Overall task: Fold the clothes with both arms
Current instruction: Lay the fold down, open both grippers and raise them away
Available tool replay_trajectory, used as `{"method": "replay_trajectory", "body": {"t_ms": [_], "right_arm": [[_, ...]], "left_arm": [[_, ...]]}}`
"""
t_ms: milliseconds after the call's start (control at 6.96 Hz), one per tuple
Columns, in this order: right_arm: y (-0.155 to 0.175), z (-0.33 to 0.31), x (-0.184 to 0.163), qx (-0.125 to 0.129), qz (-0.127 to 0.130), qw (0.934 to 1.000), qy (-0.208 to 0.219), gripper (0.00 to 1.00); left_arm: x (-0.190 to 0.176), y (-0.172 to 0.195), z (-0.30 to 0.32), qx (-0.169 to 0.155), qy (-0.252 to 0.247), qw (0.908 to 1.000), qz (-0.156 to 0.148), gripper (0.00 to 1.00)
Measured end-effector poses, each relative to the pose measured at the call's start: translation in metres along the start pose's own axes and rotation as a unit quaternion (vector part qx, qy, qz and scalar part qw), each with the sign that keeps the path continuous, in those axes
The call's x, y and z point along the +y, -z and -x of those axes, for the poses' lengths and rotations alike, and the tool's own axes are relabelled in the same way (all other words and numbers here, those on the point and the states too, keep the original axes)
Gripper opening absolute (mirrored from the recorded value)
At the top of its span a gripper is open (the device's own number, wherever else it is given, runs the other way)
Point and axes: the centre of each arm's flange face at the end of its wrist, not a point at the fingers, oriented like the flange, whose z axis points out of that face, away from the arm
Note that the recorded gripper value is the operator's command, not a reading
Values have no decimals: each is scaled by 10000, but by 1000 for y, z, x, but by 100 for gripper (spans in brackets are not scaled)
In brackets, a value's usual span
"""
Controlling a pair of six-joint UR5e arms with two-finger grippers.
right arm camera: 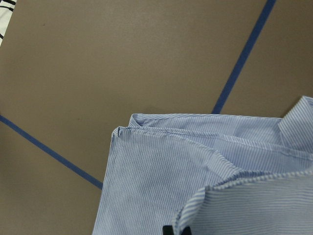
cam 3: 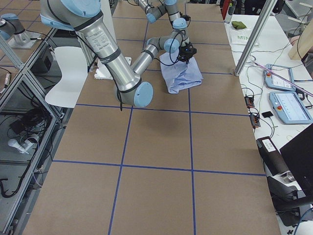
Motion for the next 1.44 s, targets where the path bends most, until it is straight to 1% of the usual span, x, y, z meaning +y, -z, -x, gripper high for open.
{"method": "replay_trajectory", "body": {"t_ms": [144, 287, 431, 575, 719, 862, 1006, 1150, 1293, 1437], "right_arm": [[-26, 18, -6, 91, -51, 9998, 149, 70], [-56, 32, -16, 84, -61, 9996, 250, 100], [-79, 49, -32, 25, -52, 9994, 334, 100], [-84, 69, -54, 5, 5, 9991, 433, 100], [-76, 86, -80, 23, 121, 9986, 514, 100], [-71, 92, -93, 35, 180, 9981, 581, 100], [-67, 93, -108, 21, 187, 9973, 717, 100], [-60, 83, -133, -11, 174, 9949, 995, 100], [-47, 66, -171, -22, 203, 9893, 1442, 100], [-30, 48, -216, -14, 285, 9814, 1900, 100]], "left_arm": [[-17, -22, -4, -25, -55, 9999, -94, 40], [-37, -43, -10, -62, -178, 9996, -204, 50], [-66, -62, -16, -72, -368, 9987, -358, 56], [-102, -68, -17, -69, -573, 9968, -547, 56], [-131, -64, -18, -41, -707, 9950, -704, 55], [-145, -60, -19, -18, -776, 9940, -774, 55], [-151, -55, -19, -6, -879, 9931, -776, 55], [-157, -45, -18, 4, -1131, 9911, -702, 55], [-167, -27, -6, 16, -1558, 9860, -599, 55], [-185, -6, 13, -7, -2080, 9766, -543, 55]]}}
